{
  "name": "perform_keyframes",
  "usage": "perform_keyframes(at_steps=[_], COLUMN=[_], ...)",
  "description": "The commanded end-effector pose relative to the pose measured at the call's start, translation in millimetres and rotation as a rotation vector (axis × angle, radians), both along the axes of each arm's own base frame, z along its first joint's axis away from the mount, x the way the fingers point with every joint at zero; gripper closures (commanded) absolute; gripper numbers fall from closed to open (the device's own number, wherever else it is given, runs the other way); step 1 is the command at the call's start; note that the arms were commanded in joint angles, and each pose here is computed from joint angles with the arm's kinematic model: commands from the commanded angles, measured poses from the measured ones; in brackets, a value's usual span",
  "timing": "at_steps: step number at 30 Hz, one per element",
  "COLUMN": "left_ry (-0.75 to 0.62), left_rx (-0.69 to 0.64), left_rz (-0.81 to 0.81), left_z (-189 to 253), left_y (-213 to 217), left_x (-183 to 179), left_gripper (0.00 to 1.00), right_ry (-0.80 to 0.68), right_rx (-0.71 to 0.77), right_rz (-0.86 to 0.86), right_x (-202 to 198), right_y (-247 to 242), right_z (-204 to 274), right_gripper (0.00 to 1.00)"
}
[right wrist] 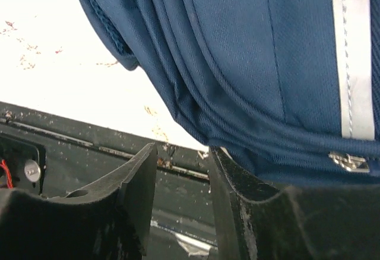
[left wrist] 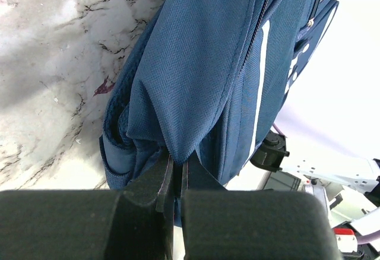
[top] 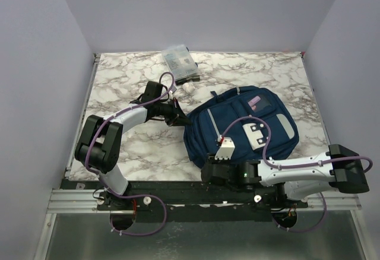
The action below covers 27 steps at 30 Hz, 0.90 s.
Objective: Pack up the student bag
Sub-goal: Zip the student bag at the center of the board.
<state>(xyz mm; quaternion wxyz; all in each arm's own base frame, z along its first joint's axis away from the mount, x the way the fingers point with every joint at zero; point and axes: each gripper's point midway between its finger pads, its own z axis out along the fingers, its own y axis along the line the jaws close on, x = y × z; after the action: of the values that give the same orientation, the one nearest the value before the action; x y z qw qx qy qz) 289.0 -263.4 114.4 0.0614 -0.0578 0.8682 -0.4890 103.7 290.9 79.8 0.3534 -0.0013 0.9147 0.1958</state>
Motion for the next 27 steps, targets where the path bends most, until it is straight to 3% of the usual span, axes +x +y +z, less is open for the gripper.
perform_keyframes(at_steps=[1, 9, 14, 19, 23, 27], left_ry=[-0.085, -0.078, -0.077, -0.071, -0.076, -0.077], left_rx=[-0.093, -0.096, -0.094, -0.096, -0.097, -0.101], left_rz=[-0.036, -0.041, -0.039, -0.036, -0.032, -0.031], left_z=[32.8, 31.7, 30.9, 29.4, 30.8, 31.8], left_y=[-7.1, -7.0, -5.5, -4.8, -4.2, -4.6], left_x=[2.1, 0.0, -3.5, -7.4, -8.6, -9.6], left_gripper=[1.0, 1.0, 1.0, 1.0, 1.0, 1.0], right_ry=[0.102, 0.155, 0.003, -0.17, -0.215, -0.222], right_rx=[0.067, 0.102, 0.13, 0.11, 0.095, 0.093], right_rz=[-0.026, -0.04, -0.144, -0.248, -0.251, -0.25], right_x=[-18.2, -29.2, 0.2, 29.6, 35.2, 36.5], right_y=[-4.1, -7.1, -16.3, -21.3, -17.4, -12.4], right_z=[-1.1, -12.4, -12.9, 8.0, 9.9, 8.5], right_gripper=[0.55, 0.5, 0.48, 0.55, 0.62, 0.63])
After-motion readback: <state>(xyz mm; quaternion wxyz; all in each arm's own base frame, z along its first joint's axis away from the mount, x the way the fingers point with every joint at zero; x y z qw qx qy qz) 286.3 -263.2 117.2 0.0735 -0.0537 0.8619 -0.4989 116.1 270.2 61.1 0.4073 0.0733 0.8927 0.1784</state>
